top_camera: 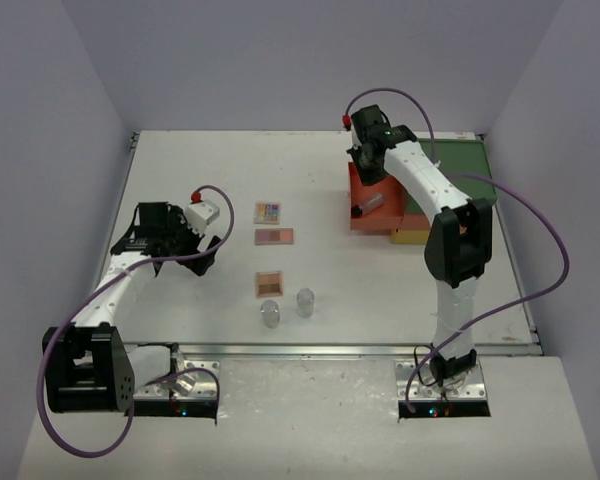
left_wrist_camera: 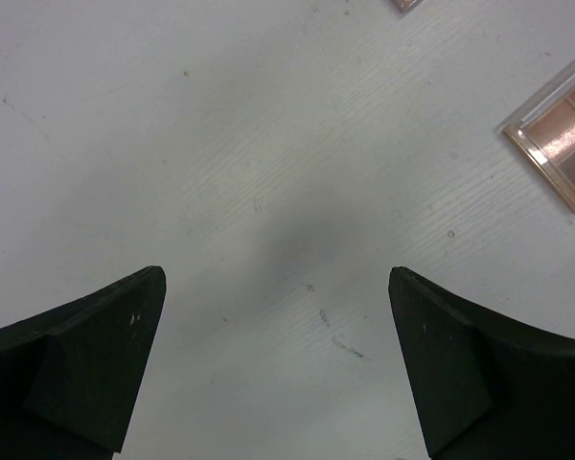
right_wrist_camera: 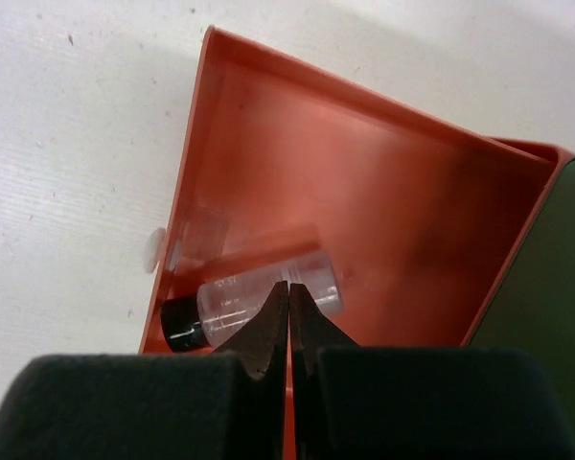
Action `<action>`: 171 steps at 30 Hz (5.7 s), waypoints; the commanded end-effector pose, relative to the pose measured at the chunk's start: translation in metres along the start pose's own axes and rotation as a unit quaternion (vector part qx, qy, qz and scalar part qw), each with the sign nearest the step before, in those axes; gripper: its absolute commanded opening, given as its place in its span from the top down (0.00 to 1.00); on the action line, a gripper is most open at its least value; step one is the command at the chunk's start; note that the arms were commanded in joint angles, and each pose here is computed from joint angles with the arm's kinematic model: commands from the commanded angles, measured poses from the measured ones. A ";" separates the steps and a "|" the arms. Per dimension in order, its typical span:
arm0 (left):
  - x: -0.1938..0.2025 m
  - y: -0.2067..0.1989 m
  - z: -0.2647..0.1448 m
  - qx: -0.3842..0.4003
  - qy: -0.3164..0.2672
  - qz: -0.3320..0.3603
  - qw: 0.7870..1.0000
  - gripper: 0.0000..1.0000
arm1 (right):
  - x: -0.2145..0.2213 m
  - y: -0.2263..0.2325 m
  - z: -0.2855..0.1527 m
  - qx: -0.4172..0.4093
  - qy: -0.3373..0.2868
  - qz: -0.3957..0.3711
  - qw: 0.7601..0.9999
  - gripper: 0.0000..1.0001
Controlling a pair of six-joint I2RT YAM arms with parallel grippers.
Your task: Organize the makeup
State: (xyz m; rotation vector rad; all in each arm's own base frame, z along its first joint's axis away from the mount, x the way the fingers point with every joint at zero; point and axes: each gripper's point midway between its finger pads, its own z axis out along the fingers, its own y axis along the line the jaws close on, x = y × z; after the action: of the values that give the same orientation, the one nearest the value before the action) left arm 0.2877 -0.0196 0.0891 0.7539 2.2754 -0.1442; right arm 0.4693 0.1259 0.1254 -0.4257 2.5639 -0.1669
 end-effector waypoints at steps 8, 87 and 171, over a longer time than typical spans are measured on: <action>-0.019 0.006 -0.006 0.003 -0.029 0.013 0.999 0.00 | -0.044 -0.017 -0.045 0.010 -0.090 0.007 0.996 0.93; -0.040 0.013 -0.008 0.005 -0.038 -0.044 0.998 0.00 | 0.040 0.152 -0.206 -0.049 -0.320 -0.049 0.945 1.00; -0.041 0.005 -0.040 -0.026 -0.068 0.005 0.997 0.00 | -0.015 0.078 -0.153 -0.140 -0.359 -0.071 0.920 0.27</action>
State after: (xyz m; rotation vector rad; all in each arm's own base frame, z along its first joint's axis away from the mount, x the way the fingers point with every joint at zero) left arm 0.2842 -0.0259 0.1273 0.7043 2.1957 -0.1602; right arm 0.4234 0.1645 0.1816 -0.5315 1.9683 0.0239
